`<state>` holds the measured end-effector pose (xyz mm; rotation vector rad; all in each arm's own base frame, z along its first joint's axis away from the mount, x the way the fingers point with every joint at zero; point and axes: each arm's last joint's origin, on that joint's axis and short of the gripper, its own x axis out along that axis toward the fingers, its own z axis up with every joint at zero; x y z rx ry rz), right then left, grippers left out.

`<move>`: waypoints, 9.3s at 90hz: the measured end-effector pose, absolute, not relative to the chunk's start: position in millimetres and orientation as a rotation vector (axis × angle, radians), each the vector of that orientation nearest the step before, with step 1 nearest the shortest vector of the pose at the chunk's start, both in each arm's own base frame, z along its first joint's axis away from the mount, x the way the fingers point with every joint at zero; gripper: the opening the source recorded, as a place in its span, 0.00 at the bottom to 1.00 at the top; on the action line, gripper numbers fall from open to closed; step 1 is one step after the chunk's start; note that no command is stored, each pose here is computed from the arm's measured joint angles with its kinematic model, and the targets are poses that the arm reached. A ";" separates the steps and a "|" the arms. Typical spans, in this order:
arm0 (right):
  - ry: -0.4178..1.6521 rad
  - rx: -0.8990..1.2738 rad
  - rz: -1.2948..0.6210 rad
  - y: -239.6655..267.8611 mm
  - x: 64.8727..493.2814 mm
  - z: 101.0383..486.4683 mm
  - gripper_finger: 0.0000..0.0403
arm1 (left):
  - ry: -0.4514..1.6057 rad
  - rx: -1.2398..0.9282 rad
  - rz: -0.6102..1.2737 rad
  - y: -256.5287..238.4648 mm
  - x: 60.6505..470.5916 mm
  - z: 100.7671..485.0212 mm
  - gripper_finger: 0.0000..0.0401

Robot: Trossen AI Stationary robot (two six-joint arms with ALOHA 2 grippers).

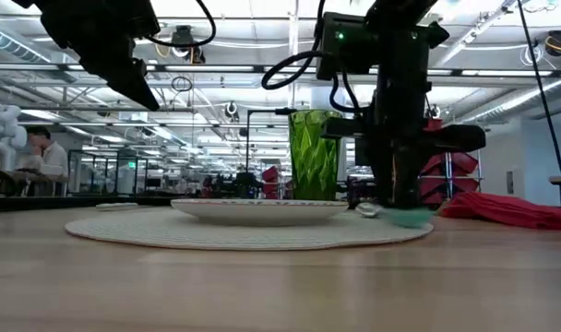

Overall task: Set table place
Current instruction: Put the white knife between the white plate and light blue on the white table placemat

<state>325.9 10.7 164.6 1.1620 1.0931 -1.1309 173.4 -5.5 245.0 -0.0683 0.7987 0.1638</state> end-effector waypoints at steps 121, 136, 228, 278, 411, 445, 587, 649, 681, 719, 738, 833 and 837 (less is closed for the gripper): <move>0.529 0.490 -0.731 46.7 355.4 361.7 0.04 | 0.751 -0.236 0.399 20.1 167.4 327.9 0.35; 0.577 0.290 -0.687 46.2 355.9 362.7 0.04 | 0.940 -0.401 0.617 49.0 162.2 328.0 0.35; 0.909 0.075 -0.593 89.7 293.7 363.0 0.04 | 1.370 -1.023 0.977 214.2 172.9 198.8 0.36; 0.916 0.094 -0.639 80.3 291.4 364.6 0.04 | 1.350 -1.123 1.009 231.4 155.9 158.2 0.44; 0.919 0.006 -0.664 74.0 286.0 368.4 0.04 | 1.086 -1.060 0.755 100.1 199.1 247.4 0.00; 0.857 0.018 -0.624 87.1 297.0 345.3 0.04 | 1.108 -1.012 0.633 30.1 227.6 248.3 0.00; 0.851 -0.406 -0.238 137.6 289.8 348.0 0.04 | 1.153 -1.395 1.159 -150.8 241.6 152.3 0.04; 0.847 -0.357 -0.231 138.5 290.5 348.1 0.04 | 1.052 -1.444 0.924 -147.3 239.1 202.3 0.33; 0.780 -0.303 -0.239 137.4 298.3 352.1 0.04 | 1.160 -1.318 1.091 -140.8 223.3 182.2 0.34; 0.801 -0.317 -0.253 133.8 297.7 350.9 0.04 | 1.126 -1.333 1.097 -141.4 225.8 151.5 0.34; 0.803 -0.314 -0.263 130.2 299.3 350.9 0.04 | 1.135 -1.342 1.106 -141.9 228.5 142.9 0.34; 0.940 -0.392 -0.279 121.9 289.1 343.7 0.04 | 1.401 -1.426 0.400 -186.3 282.6 262.9 0.00; 0.940 -0.392 -0.279 121.9 289.1 343.7 0.04 | 1.437 -1.439 0.363 -188.6 282.7 267.7 0.00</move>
